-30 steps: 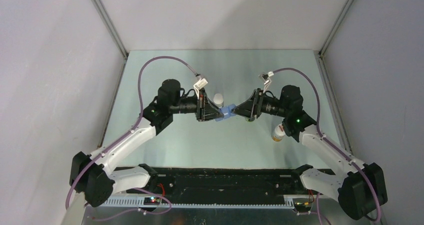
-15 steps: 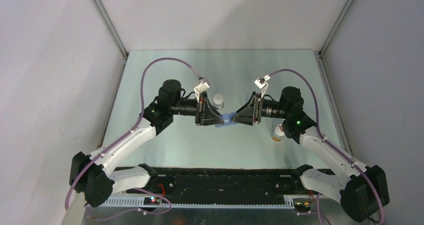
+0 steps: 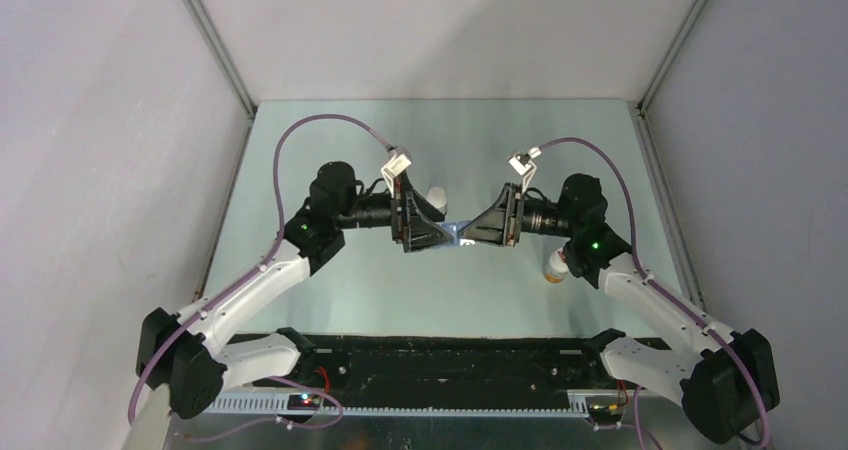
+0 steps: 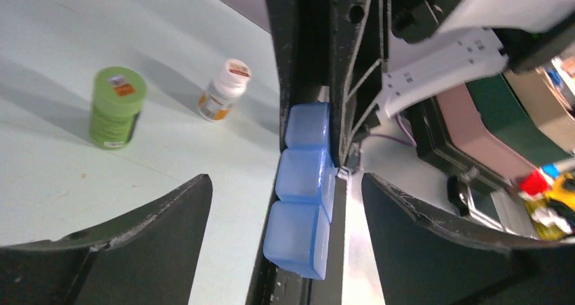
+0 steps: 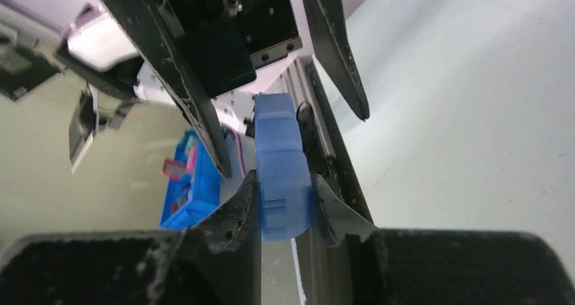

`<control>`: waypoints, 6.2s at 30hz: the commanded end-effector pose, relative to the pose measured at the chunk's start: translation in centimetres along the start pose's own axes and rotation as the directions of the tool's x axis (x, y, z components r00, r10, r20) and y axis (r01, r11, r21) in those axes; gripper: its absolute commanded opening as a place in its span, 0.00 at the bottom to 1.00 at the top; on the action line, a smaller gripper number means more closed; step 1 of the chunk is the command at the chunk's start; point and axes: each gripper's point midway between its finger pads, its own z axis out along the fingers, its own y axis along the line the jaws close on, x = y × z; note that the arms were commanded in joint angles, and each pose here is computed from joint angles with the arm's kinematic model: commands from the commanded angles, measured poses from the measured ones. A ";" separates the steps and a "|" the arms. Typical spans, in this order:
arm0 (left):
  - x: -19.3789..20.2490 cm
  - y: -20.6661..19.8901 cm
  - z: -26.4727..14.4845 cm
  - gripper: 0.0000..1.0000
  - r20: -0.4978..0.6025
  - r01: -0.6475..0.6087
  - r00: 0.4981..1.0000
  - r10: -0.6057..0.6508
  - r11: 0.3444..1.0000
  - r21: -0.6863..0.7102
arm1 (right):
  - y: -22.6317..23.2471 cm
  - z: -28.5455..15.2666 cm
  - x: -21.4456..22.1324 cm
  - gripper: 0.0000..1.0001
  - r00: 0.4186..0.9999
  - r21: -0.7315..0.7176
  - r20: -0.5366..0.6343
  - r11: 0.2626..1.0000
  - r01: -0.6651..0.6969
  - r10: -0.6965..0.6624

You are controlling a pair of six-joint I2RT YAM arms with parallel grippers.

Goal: Sort the pills into containers
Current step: Open the pill container at the center of the board, then place the pill container at the center of the board.

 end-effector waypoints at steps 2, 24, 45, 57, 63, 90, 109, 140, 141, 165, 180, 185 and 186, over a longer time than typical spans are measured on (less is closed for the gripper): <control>-5.8 0.4 -0.4 0.91 0.313 0.062 0.949 -0.037 0.996 -0.070 | 0.9 0.3 -5.2 0.00 0.967 0.028 0.237 0.995 -0.100 0.091; -11.8 1.3 -1.4 0.64 0.629 0.341 0.706 -0.326 0.934 0.102 | 1.2 0.9 -10.1 0.05 0.778 -0.152 0.486 0.915 -0.373 0.398; -10.2 4.9 -2.6 0.00 0.557 0.392 0.786 -0.270 0.913 -0.110 | -5.1 -1.8 -7.6 0.99 0.910 0.294 0.410 0.936 -0.191 0.057; -6.7 7.6 -5.1 0.00 0.374 0.431 0.884 -0.279 0.797 -0.424 | -2.1 0.0 -4.9 0.99 0.858 0.462 -0.117 0.737 0.493 -0.501; -6.9 6.3 -5.3 0.00 0.316 0.354 0.920 -0.231 0.837 -0.417 | -3.5 3.6 -3.2 1.00 0.778 0.461 -0.296 0.630 0.625 -0.555; -5.7 4.4 -4.6 0.00 0.237 0.290 0.947 -0.219 0.899 -0.328 | -3.3 7.9 -4.9 0.48 0.799 0.499 -0.212 0.641 0.583 -0.562; -5.4 4.3 -4.8 0.00 0.228 0.235 0.960 -0.165 0.915 -0.328 | -1.2 4.1 -6.8 0.61 0.964 0.173 0.018 0.951 0.258 -0.265; -4.6 4.3 -5.2 0.00 0.222 0.242 0.959 -0.176 0.914 -0.325 | -1.9 4.9 -6.9 0.50 0.998 0.036 0.064 0.999 0.022 -0.024; -4.6 4.2 -5.2 0.00 0.222 0.242 0.959 -0.175 0.914 -0.325 | -1.6 5.0 -6.9 0.46 0.998 0.026 0.062 0.999 0.030 -0.032; -4.0 4.8 -6.4 0.75 0.255 0.251 0.954 -0.160 0.891 -0.379 | -3.0 4.6 -4.9 0.00 0.998 0.060 -0.013 0.996 0.068 -0.068; -4.9 9.4 -16.2 0.99 0.377 0.276 0.920 0.105 0.509 -0.815 | -10.9 4.0 6.2 0.00 0.948 0.362 -0.292 0.932 -0.009 0.123; -4.5 9.5 -15.8 0.99 0.372 0.274 0.924 0.089 0.524 -0.806 | -13.6 4.9 10.7 0.00 0.901 0.428 -0.382 0.903 -0.027 0.208; -4.3 9.5 -15.6 0.99 0.370 0.274 0.925 0.083 0.527 -0.805 | -13.7 5.1 11.3 0.00 0.894 0.426 -0.394 0.904 -0.027 0.212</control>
